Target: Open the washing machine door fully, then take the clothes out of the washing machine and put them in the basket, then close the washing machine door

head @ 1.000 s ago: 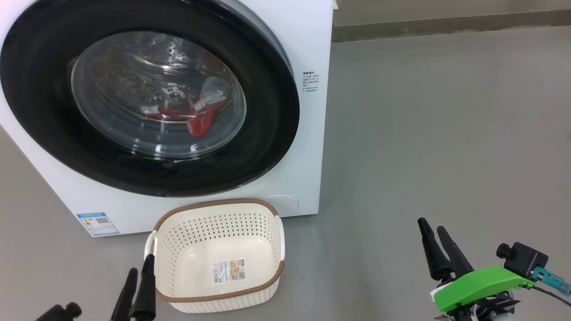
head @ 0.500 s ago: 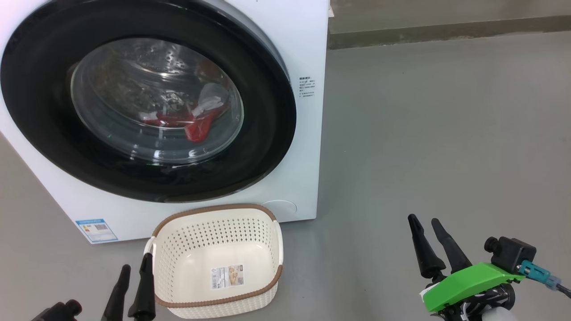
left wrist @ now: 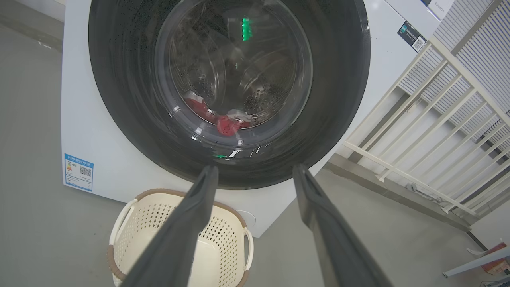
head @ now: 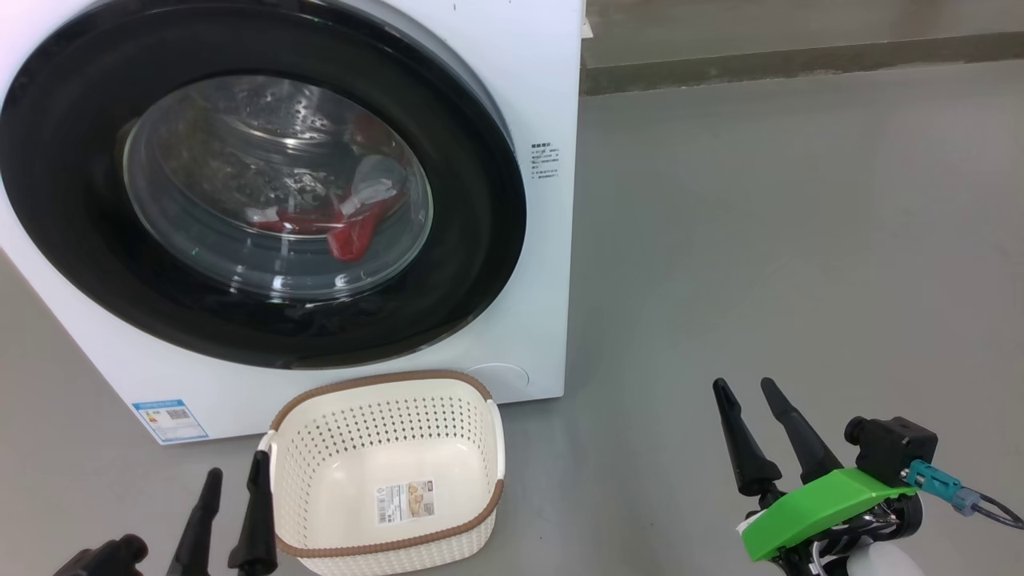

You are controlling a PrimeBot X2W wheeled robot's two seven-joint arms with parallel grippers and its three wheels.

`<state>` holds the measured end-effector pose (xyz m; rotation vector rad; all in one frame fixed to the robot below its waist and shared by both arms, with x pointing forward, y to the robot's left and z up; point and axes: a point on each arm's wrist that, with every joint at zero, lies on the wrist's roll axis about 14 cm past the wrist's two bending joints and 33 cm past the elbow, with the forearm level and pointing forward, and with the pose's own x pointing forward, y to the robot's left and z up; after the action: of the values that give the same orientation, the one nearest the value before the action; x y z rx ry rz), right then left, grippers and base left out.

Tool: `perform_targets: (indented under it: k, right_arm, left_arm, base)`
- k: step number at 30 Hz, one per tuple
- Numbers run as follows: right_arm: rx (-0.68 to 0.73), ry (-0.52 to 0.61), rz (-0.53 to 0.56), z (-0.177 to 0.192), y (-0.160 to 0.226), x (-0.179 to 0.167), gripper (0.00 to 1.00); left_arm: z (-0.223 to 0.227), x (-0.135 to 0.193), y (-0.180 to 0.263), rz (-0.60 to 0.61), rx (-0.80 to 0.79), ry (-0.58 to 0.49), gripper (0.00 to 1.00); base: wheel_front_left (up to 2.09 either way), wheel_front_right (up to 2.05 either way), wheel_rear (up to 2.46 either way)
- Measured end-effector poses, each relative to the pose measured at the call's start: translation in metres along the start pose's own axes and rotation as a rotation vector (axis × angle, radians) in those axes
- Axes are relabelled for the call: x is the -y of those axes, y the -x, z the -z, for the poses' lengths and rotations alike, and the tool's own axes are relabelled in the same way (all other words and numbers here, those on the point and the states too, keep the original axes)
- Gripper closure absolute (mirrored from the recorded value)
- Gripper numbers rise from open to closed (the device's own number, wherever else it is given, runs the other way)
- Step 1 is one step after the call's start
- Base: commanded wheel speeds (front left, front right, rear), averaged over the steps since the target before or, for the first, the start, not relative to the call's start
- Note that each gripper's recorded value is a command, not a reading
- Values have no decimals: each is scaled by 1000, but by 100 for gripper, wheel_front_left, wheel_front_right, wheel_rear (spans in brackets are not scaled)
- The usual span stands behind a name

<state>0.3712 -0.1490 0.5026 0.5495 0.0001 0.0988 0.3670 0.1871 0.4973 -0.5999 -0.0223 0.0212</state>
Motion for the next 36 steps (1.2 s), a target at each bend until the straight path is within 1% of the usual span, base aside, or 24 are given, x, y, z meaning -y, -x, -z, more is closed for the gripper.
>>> perform_targets:
  k: [24, 26, 31, 36]
  right_arm:
    - [58, 268, -89, -13, -6, -20, 0]
    - [64, 306, -101, -14, -6, -23, 0]
    - [86, 360, -123, -19, -9, -29, 0]
    - [88, 363, -124, -20, -10, -28, 0]
  left_arm:
    - [-15, 9, 0, 53, 70, -259, 0]
    - [-16, 10, 0, 60, 78, -290, 0]
    - [-18, 12, 1, 67, 89, -326, 0]
    - [-19, 10, 1, 62, 91, -327, 0]
  base:
    - [0, 0, 0]
    - [0, 0, 0]
    - [0, 0, 0]
    - [0, 0, 0]
